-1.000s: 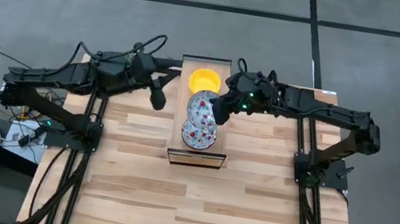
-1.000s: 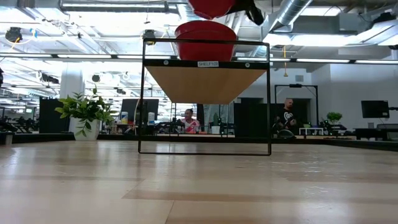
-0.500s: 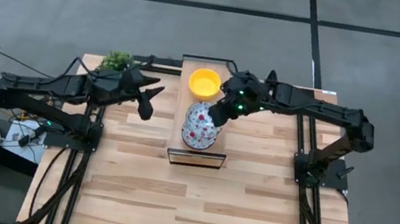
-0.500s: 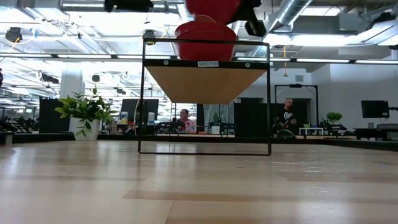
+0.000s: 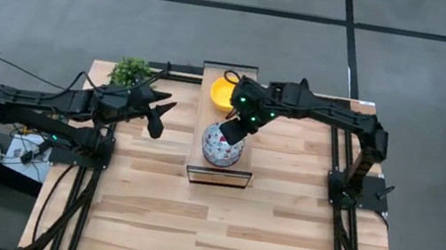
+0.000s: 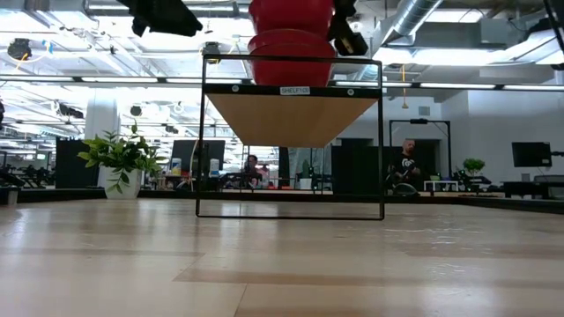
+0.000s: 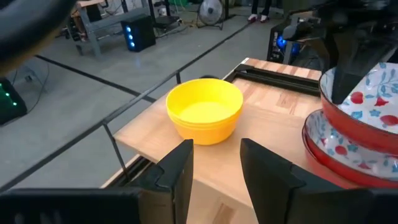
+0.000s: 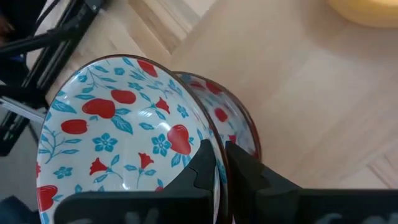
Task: Pick & Place Mini bowls
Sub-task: Stack the red patterned bowl on top of the red patterned bowls on the shelf
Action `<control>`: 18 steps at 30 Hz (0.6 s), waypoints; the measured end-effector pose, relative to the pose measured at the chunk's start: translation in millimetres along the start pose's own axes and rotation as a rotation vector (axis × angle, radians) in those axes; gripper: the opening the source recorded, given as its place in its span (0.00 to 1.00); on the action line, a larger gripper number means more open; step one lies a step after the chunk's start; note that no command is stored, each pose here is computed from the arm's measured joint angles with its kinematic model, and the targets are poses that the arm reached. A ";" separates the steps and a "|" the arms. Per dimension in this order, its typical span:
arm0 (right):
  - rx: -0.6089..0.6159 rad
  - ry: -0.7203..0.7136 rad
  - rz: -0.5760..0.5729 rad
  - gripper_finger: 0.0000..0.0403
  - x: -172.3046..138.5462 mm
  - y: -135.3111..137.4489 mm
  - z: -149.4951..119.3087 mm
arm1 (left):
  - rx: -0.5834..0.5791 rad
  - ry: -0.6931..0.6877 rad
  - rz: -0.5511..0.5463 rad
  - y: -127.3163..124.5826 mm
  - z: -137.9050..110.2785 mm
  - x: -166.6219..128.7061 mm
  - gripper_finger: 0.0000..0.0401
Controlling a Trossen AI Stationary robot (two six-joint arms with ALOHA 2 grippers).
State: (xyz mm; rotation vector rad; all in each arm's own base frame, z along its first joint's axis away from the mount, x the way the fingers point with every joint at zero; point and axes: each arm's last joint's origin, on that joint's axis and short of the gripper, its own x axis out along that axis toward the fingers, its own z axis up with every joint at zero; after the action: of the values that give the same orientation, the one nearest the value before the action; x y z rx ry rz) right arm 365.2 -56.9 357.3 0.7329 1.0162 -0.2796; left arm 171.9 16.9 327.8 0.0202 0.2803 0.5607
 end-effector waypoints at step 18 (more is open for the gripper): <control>-0.012 0.039 0.010 0.03 19.2 1.9 3.2 | -0.026 -0.040 -0.003 6.3 -6.3 -9.9 0.33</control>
State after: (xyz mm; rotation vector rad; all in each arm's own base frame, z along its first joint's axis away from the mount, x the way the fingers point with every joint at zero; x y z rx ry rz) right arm 378.2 -55.4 342.8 0.7353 1.0497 -0.2513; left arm 159.0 16.7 324.9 0.0057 0.2343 0.5605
